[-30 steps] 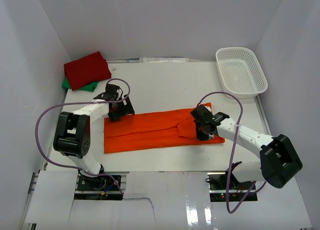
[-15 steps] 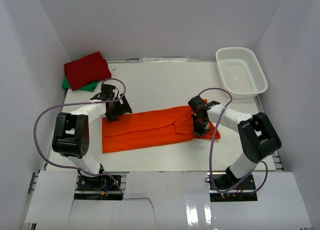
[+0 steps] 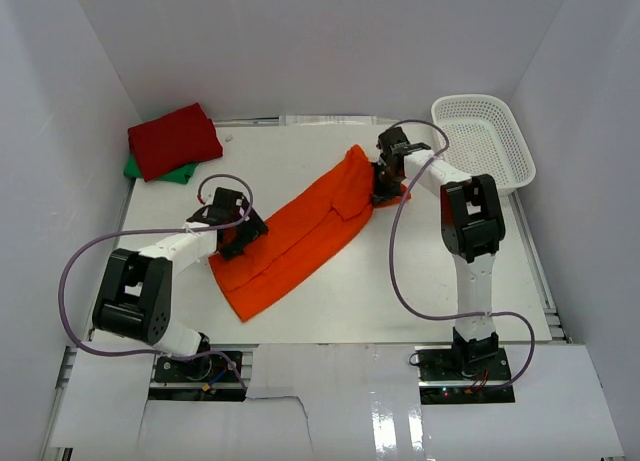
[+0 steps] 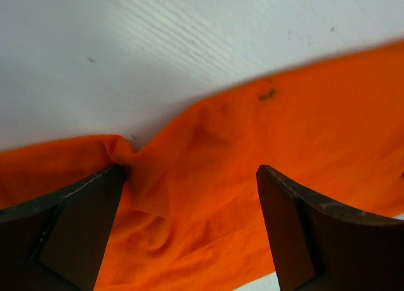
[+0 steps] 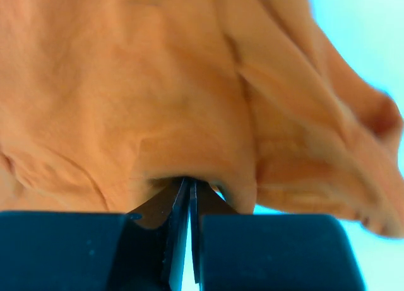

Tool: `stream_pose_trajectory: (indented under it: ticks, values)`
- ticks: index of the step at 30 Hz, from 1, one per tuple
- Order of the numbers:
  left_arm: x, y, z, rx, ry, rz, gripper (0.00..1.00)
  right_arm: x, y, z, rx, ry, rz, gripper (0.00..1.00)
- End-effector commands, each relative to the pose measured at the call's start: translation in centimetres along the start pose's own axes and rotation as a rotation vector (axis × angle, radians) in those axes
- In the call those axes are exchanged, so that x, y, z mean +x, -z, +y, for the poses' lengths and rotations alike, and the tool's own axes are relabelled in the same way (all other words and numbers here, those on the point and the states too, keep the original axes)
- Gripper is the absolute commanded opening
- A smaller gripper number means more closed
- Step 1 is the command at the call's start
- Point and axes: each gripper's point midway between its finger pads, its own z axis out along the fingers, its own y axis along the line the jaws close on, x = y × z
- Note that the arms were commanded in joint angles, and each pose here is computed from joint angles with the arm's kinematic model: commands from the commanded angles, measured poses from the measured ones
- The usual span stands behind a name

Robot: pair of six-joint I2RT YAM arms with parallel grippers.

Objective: Fold and stack the t-shirts
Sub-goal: Rotate the tshirt 90 degrees

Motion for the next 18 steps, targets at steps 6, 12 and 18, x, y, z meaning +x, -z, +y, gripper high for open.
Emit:
stream_pose_trajectory:
  ticks: [6,12,18]
  values:
    - [10.6,0.4,0.2,-0.134,0.005,0.218,0.98,-9.8,-5.7,0.9,-0.066,0.111,-0.110,0.08]
    - [14.6,1.3,-2.4,-0.104,-0.021,0.278,0.98,-14.9,-5.7,0.3,-0.138,0.091,-0.249,0.10]
    - [18.3,3.8,-2.9,-0.067,-0.038,0.317,0.98,-16.3,-5.9,-0.3,-0.170,0.096,-0.299,0.10]
